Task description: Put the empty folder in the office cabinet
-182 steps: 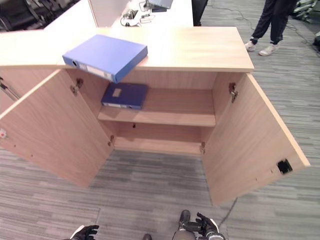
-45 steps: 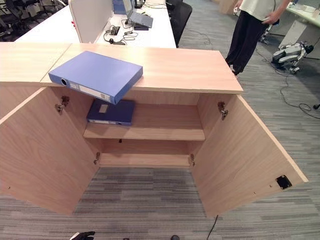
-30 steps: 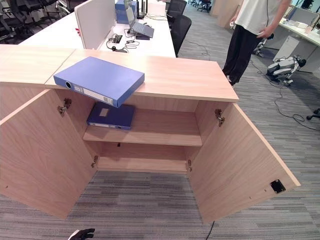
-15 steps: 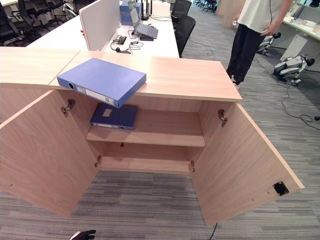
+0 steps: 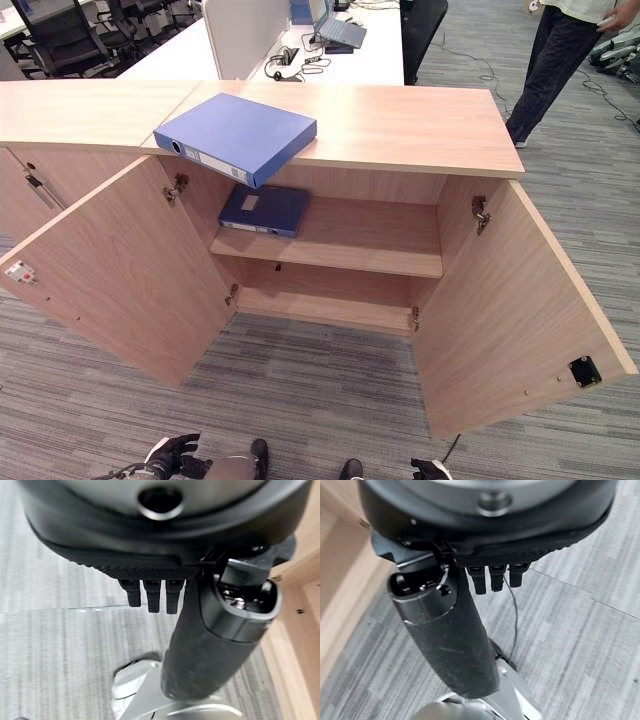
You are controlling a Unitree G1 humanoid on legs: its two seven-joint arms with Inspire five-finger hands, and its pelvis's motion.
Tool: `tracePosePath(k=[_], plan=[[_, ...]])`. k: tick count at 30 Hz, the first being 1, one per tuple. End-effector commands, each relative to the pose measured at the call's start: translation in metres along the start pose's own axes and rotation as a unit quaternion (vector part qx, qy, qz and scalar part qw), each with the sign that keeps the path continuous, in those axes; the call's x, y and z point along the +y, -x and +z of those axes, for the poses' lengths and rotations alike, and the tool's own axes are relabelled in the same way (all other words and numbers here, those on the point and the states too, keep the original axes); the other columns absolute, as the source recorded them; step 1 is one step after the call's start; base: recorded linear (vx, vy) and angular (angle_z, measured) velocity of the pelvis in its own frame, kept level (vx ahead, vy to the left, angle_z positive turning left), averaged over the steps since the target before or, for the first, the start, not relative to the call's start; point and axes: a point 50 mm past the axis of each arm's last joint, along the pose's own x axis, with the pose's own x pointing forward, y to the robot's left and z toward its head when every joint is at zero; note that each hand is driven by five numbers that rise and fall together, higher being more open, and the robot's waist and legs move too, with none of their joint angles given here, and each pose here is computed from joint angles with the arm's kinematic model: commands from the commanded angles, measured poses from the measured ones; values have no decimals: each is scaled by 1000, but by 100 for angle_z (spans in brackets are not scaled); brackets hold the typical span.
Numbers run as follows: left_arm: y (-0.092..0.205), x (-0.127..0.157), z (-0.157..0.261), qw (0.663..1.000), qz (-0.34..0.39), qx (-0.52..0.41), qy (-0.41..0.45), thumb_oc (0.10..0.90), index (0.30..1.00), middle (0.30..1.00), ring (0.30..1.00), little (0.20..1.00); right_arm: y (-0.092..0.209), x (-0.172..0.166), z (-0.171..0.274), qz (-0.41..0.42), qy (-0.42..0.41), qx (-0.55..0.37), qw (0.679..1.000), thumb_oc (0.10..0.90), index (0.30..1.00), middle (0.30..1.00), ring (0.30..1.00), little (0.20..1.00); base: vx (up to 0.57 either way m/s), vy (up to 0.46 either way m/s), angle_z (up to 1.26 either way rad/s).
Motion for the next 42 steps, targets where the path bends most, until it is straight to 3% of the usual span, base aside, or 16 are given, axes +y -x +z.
tracePosePath(k=[1,5,10,21,27,28,29,31,35,38,42], plan=[[0,-1,10,1000,-9,-28,-12,800,900,900,900,900,1,-19,-7,-31,2,7,999,800,900,900,900,900,237,68,-9],[1,3,1,1000,-7,-14,-9,800,900,900,900,900,1,-21,-2,-35,-1,2,999,800,900,900,900,900,271,78,-1],[4,26,-9,1000,27,-5,-1,800,900,900,900,900,0,6,14,12,10,-38,999,800,900,900,900,900,247,91,-78],[1,37,7,998,34,-23,-38,800,900,900,900,900,1,39,24,55,-2,-47,997,800,900,900,900,900,175,269,-24],[2,57,26,996,63,-52,-47,800,900,900,900,900,2,48,43,76,-2,-76,994,800,900,900,900,900,155,288,-31],[18,135,24,991,119,-14,-60,800,900,900,900,900,1,41,40,80,27,-70,994,800,900,900,900,900,175,276,-42],[12,98,16,993,87,-47,-68,800,900,900,900,900,1,37,47,60,12,-83,995,800,900,900,900,900,182,231,-27],[10,60,12,994,57,-75,-61,800,900,900,900,900,2,39,63,51,-5,-103,993,800,900,900,900,900,127,83,-24],[14,55,20,990,41,-113,-78,800,900,900,900,900,2,24,33,40,-8,-81,996,800,900,900,900,900,82,-75,42],[12,31,28,989,11,-127,-72,800,900,900,900,900,1,18,20,32,-5,-56,998,800,900,900,900,900,11,55,68],[6,4,7,996,-19,-69,-58,800,900,900,900,900,0,-1,2,2,-12,-12,1000,800,900,900,900,900,69,45,14]])
